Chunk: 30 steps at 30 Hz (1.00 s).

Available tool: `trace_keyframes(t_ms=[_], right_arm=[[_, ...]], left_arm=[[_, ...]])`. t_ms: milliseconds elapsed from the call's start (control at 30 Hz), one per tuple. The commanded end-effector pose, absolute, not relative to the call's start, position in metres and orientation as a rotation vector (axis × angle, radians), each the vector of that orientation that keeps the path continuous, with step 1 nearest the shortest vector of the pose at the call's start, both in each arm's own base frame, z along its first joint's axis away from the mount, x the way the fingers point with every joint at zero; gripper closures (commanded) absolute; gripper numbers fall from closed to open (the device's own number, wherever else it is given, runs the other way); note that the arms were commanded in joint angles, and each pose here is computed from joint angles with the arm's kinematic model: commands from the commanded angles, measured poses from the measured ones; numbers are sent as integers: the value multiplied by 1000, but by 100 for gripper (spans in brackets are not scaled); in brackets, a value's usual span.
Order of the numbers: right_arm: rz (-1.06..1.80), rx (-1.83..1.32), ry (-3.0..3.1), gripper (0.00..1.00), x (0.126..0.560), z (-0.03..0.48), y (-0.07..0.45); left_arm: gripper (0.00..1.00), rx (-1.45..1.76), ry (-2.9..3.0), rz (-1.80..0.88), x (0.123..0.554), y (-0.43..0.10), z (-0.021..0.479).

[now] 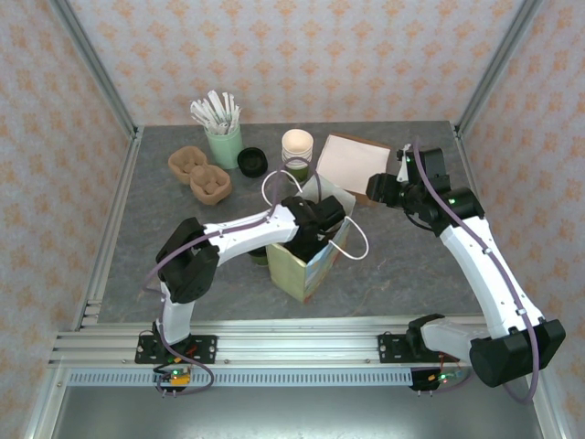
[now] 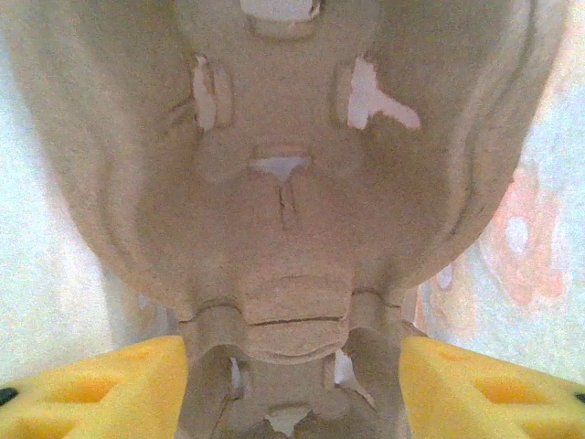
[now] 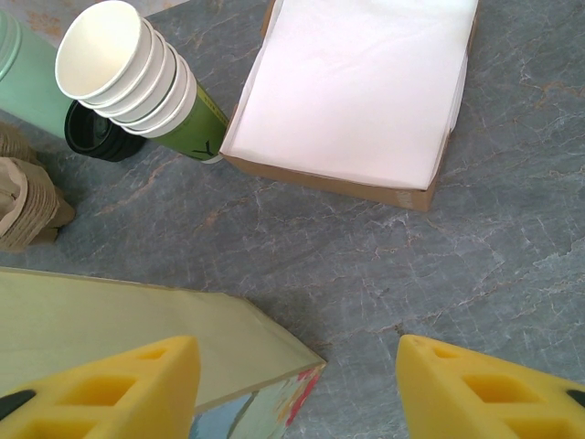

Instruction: Pack the takeout coffee

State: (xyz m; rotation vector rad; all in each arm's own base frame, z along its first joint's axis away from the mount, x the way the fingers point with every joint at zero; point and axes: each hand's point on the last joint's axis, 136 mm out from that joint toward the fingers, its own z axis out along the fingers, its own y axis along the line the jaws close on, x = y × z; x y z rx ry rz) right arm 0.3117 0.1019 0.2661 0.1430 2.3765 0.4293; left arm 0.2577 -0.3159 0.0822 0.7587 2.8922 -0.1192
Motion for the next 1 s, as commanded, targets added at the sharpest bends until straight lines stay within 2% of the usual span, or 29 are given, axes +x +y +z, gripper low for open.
trace_keyframes(t_ms=[0,467,667,967], right_arm=[[441,150,2368,41,311,267,102],[440,147,2357,41,311,272,102],[459,120,2319,41,312,282,104],[544,6,2155,41,300,324,114]], left_arm=[[33,740,2827,-116,260,-313,117],[27,724,2713,-144,274,-317,168],[27,707,2620,-189,282,-321,209],[27,684,2459,-275,290,-321,278]])
